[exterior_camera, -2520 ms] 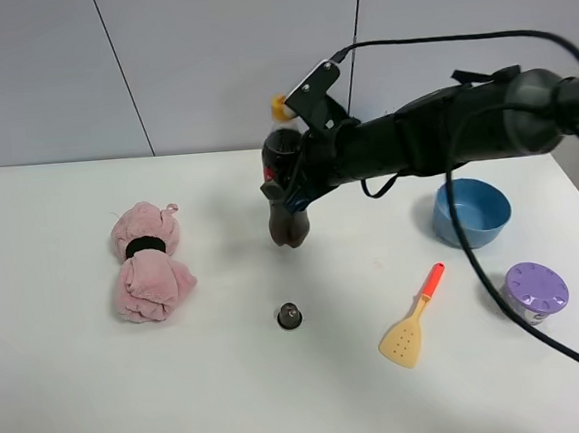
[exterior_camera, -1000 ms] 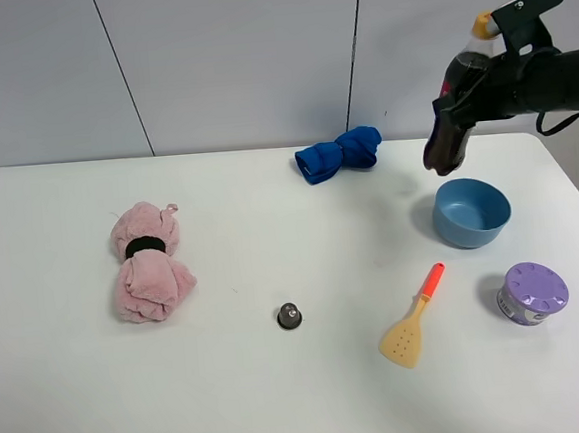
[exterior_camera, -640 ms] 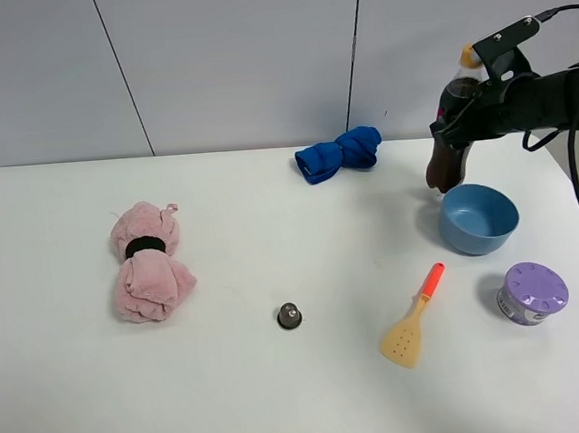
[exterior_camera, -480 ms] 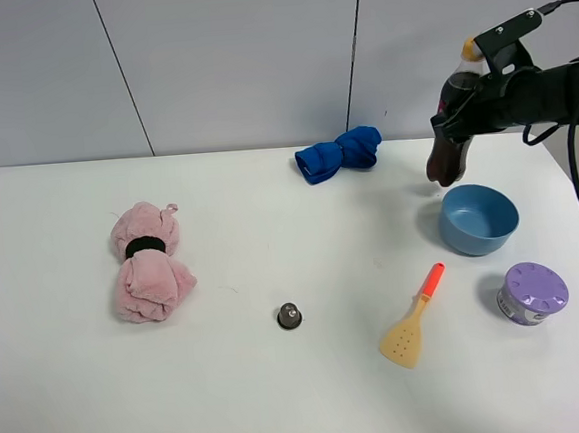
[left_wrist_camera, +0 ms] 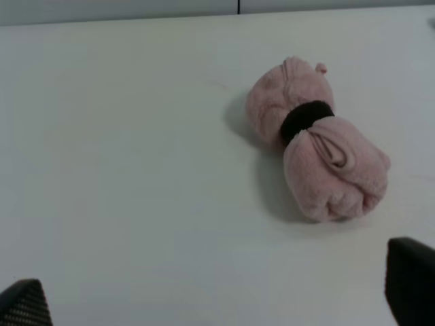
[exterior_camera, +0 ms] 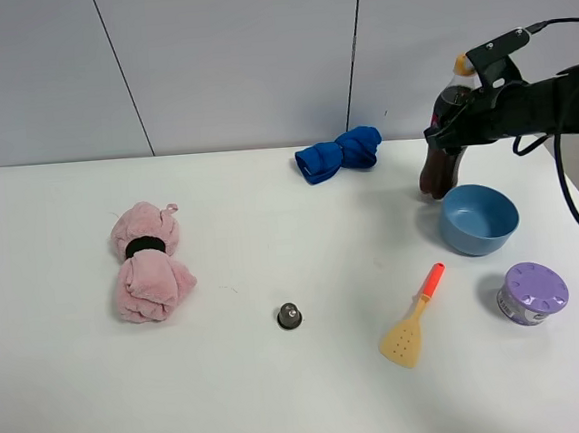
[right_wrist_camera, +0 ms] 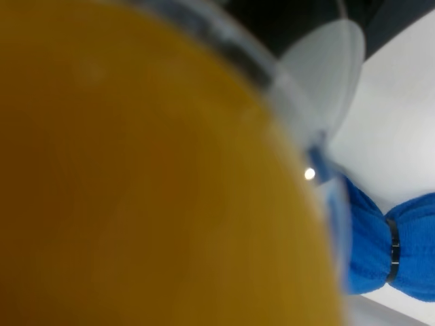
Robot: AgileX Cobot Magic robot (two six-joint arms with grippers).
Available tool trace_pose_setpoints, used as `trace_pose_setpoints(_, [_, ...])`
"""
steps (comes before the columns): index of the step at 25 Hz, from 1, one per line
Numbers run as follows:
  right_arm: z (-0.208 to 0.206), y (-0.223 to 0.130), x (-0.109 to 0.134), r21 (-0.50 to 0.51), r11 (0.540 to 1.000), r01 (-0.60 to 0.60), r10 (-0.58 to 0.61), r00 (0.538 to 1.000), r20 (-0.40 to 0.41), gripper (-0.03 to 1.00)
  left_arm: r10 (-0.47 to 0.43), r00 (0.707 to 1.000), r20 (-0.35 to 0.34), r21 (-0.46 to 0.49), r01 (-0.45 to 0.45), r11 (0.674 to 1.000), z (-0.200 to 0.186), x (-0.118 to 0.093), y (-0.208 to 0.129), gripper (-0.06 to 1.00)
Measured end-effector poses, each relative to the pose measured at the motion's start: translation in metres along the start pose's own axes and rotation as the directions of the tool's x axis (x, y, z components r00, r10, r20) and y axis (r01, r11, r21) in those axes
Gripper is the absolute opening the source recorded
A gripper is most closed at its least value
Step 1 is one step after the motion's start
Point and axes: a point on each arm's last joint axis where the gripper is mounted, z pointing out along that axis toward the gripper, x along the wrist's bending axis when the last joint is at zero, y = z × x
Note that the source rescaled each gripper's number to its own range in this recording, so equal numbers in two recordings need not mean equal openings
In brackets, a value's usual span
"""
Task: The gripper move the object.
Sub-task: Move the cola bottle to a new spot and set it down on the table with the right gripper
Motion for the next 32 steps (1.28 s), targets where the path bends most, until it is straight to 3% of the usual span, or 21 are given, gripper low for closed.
trace_pose_setpoints(7, [0.002, -0.001, 0.0, 0.003, 1.0, 0.004, -0.004, 1.0, -0.006, 0.0, 0.0, 1.0, 0.0, 0.0, 0.0, 1.0, 0.0, 0.0, 0.0, 1.0])
trace_pose_setpoints(12, [0.001, 0.0, 0.005, -0.003, 0.999, 0.045, -0.045, 0.997, -0.06, 0.0, 0.0, 1.0, 0.0, 0.0, 0.0, 1.0, 0.0, 0.0, 0.0, 1.0])
trace_pose_setpoints(13, [0.001, 0.0, 0.006, -0.006, 0.999, 0.045, -0.045, 0.996, -0.072, 0.07, 0.0, 1.0, 0.0, 0.0, 0.0, 1.0, 0.0, 0.0, 0.0, 1.0])
trace_pose_setpoints(16, [-0.001, 0.004, 0.006, -0.024, 1.0, 0.019, -0.021, 0.997, -0.072, 0.44, 0.0, 1.0, 0.0, 0.0, 0.0, 1.0, 0.0, 0.0, 0.0, 1.0])
trace_pose_setpoints(18, [-0.001, 0.005, 0.004, -0.024, 1.0, 0.004, -0.005, 0.998, -0.057, 0.54, 0.0, 1.0, 0.0, 0.0, 0.0, 1.0, 0.0, 0.0, 0.0, 1.0])
trace_pose_setpoints(23, [0.0, 0.004, 0.002, -0.02, 1.0, -0.002, 0.002, 0.999, -0.037, 0.6, 0.0, 1.0, 0.0, 0.0, 0.0, 1.0, 0.0, 0.0, 0.0, 1.0])
trace_pose_setpoints(32, [-0.019, 0.015, 0.004, -0.031, 0.999, 0.038, -0.04, 0.998, -0.05, 0.6, 0.0, 1.0, 0.0, 0.0, 0.0, 1.0, 0.0, 0.0, 0.0, 1.0])
